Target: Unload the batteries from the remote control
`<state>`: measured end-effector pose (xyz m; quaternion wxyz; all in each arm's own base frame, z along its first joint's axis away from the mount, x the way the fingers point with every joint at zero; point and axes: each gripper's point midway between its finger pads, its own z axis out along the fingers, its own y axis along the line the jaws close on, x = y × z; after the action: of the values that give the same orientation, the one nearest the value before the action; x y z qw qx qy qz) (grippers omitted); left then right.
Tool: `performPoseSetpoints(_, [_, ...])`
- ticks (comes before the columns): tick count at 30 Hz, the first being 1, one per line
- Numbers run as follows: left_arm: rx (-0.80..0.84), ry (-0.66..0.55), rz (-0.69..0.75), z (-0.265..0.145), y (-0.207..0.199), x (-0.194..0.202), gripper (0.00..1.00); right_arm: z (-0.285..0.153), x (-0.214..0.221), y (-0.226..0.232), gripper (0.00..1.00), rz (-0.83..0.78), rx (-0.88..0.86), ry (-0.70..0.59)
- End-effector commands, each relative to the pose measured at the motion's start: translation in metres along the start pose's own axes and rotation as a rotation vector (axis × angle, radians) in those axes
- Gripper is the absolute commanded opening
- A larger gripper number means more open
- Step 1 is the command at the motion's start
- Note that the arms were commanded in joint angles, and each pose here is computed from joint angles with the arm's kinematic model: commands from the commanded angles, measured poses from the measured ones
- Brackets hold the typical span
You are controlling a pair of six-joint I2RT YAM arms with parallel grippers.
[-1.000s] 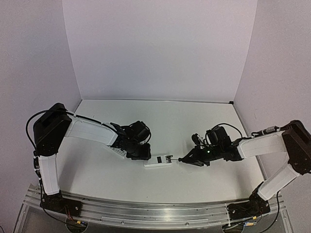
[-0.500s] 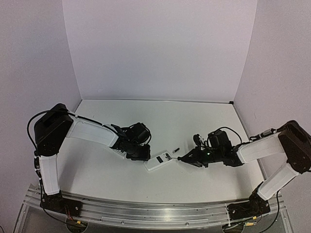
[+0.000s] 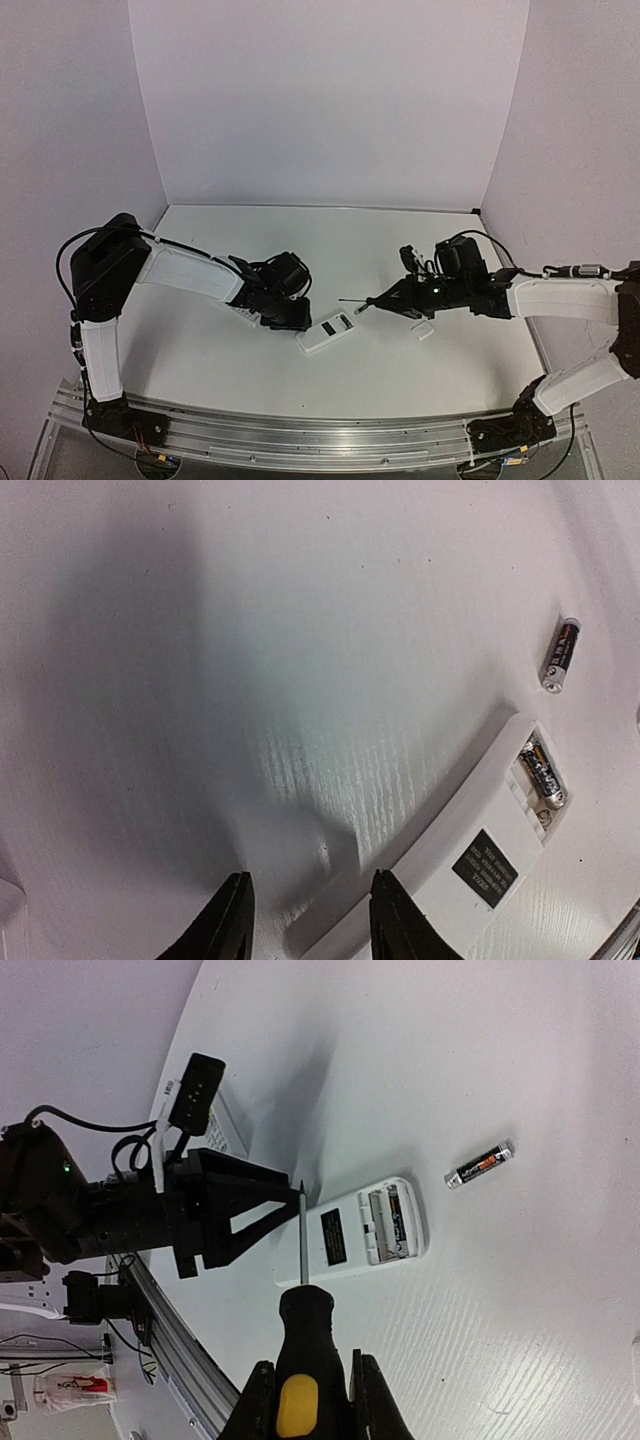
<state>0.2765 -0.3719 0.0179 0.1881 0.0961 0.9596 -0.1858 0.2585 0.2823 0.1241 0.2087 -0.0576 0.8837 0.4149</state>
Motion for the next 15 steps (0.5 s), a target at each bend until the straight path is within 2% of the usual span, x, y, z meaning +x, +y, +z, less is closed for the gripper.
performPoseSetpoints(1, [-0.025, 0.052, 0.024, -0.007, 0.006, 0.01, 0.43, -0.016, -0.005, 0.008, 0.0, -0.057, 0.041, -0.003])
performPoseSetpoints(9, [0.033, -0.002, 0.061, -0.028, -0.01, -0.007, 0.52, -0.025, 0.008, -0.002, 0.0, -0.086, 0.099, 0.042])
performPoseSetpoints(15, [0.2, 0.053, 0.104, -0.031, -0.036, 0.007, 0.62, -0.031, 0.013, -0.006, 0.0, -0.077, 0.117, 0.043])
